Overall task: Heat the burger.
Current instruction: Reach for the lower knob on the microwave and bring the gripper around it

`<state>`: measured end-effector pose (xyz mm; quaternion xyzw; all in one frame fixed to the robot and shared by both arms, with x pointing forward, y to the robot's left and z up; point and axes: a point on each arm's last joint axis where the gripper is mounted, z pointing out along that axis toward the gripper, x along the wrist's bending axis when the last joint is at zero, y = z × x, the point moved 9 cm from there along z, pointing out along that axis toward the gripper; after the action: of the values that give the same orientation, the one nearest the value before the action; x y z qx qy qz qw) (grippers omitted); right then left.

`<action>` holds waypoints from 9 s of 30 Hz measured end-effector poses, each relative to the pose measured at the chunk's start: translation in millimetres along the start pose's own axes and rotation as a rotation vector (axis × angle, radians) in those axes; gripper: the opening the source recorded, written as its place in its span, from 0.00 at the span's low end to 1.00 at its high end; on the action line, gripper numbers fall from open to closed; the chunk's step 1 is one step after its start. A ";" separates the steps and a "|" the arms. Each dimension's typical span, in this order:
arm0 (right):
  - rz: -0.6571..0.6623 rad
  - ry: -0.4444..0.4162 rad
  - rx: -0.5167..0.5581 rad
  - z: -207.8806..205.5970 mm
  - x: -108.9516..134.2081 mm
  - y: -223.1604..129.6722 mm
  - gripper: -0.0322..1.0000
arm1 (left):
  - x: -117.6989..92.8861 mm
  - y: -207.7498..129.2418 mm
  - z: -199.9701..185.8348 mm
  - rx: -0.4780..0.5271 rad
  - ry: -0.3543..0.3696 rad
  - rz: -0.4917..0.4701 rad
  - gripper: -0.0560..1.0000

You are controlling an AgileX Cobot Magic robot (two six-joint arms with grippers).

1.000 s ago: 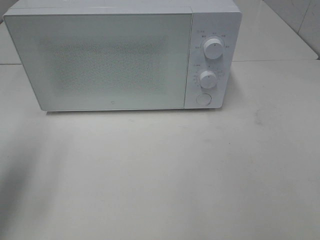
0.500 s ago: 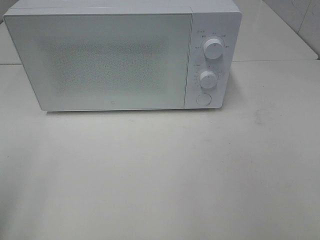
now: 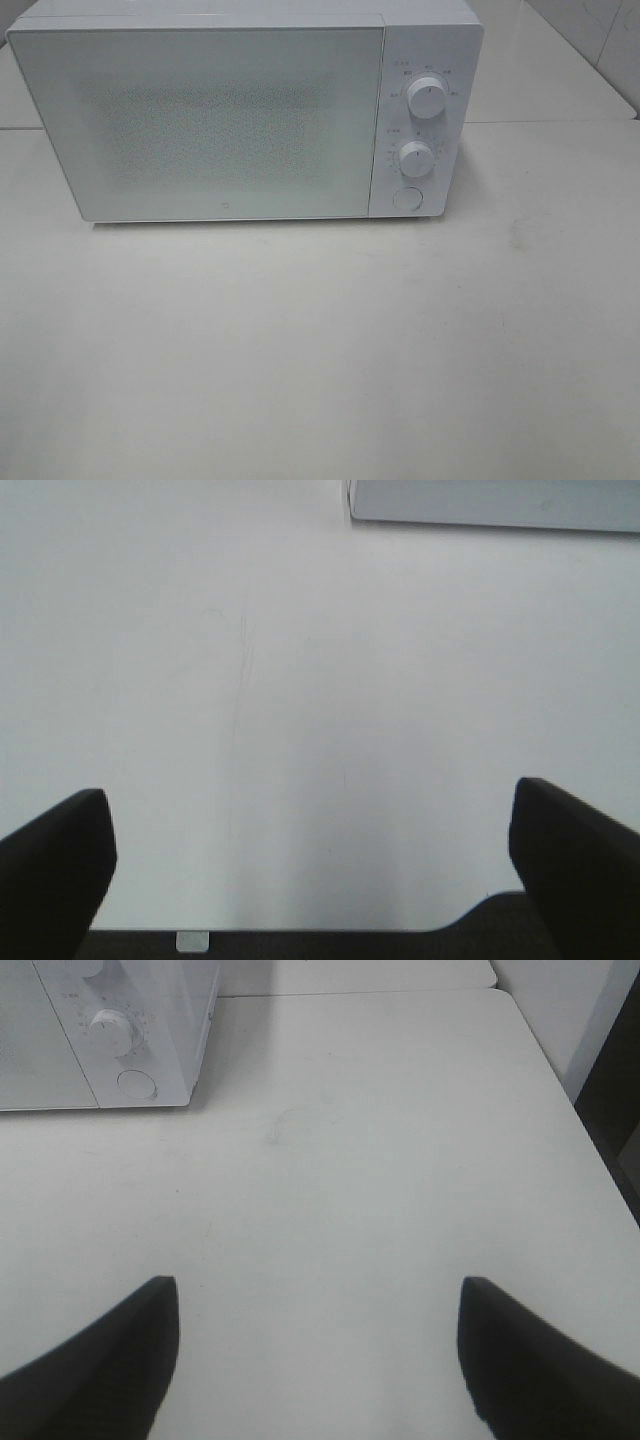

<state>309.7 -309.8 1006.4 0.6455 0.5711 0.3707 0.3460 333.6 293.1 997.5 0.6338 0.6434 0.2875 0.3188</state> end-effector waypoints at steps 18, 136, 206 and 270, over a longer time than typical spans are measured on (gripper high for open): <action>0.000 0.000 0.000 0.0 0.0 0.0 0.76 | -1.6 -0.8 -29.4 -0.215 0.002 0.016 0.99; -0.047 0.081 0.001 184.1 45.4 89.7 0.76 | -1.6 -0.8 -29.4 -0.215 0.002 0.016 0.99; -0.203 0.080 -0.263 224.5 141.7 13.9 0.76 | -1.6 -0.8 -29.4 -0.215 0.002 0.016 0.99; -0.054 -0.014 -0.301 350.7 192.4 19.5 0.76 | -1.6 -0.8 -29.4 -0.215 0.002 0.015 0.99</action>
<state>639.6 -128.8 869.2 0.5730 0.5240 0.4383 0.4527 310.3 292.5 1015.5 0.6004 0.6043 0.3581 0.3821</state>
